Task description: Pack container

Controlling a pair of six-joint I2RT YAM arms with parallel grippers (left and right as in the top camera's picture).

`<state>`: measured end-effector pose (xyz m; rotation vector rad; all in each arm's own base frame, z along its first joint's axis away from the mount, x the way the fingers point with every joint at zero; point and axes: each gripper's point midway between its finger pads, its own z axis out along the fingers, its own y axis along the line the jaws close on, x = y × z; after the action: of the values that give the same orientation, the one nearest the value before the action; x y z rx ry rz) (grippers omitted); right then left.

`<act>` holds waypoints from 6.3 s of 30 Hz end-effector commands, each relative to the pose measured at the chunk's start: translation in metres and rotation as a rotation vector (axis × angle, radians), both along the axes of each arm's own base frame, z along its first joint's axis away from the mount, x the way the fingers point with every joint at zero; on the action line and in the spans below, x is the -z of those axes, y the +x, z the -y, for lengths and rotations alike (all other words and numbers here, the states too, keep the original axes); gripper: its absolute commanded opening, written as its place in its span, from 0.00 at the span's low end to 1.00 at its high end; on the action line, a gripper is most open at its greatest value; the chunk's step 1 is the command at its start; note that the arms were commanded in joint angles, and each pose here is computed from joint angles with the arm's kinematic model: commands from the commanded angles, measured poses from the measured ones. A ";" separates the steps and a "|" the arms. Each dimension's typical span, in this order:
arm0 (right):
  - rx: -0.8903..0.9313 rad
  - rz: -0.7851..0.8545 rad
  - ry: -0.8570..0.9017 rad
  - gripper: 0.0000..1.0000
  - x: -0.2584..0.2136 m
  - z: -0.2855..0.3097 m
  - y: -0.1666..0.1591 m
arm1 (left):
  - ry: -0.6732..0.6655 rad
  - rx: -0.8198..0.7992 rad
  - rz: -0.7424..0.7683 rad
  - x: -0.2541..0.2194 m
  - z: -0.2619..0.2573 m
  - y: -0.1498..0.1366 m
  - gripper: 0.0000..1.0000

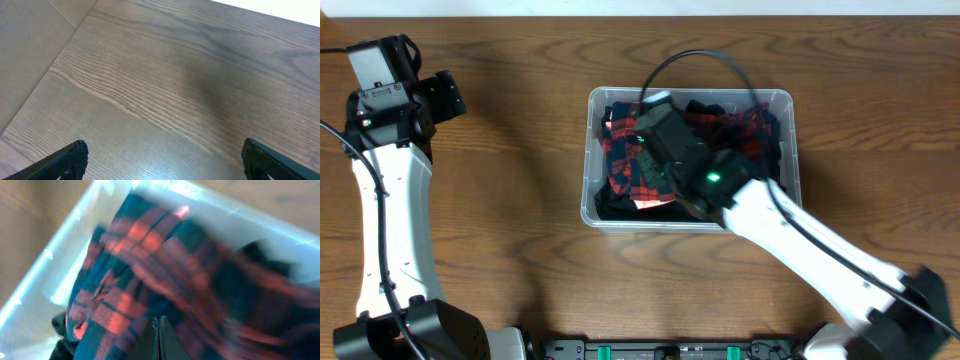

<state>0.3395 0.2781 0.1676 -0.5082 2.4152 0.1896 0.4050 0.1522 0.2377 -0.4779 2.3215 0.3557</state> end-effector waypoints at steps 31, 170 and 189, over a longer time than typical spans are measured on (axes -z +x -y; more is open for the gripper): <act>0.240 0.131 -0.151 0.01 -0.083 0.139 0.034 | 0.007 -0.008 0.000 -0.001 -0.002 -0.001 0.98; -0.018 0.770 0.347 0.99 -0.066 0.178 -0.123 | 0.007 -0.008 0.000 -0.001 -0.002 -0.001 0.98; 0.103 0.976 0.343 0.99 -0.043 0.206 -0.106 | 0.007 -0.008 0.000 -0.001 -0.002 -0.001 0.98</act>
<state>0.2315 0.0819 0.2072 -0.2474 1.4271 0.2796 0.4049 0.1522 0.2378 -0.4779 2.3215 0.3557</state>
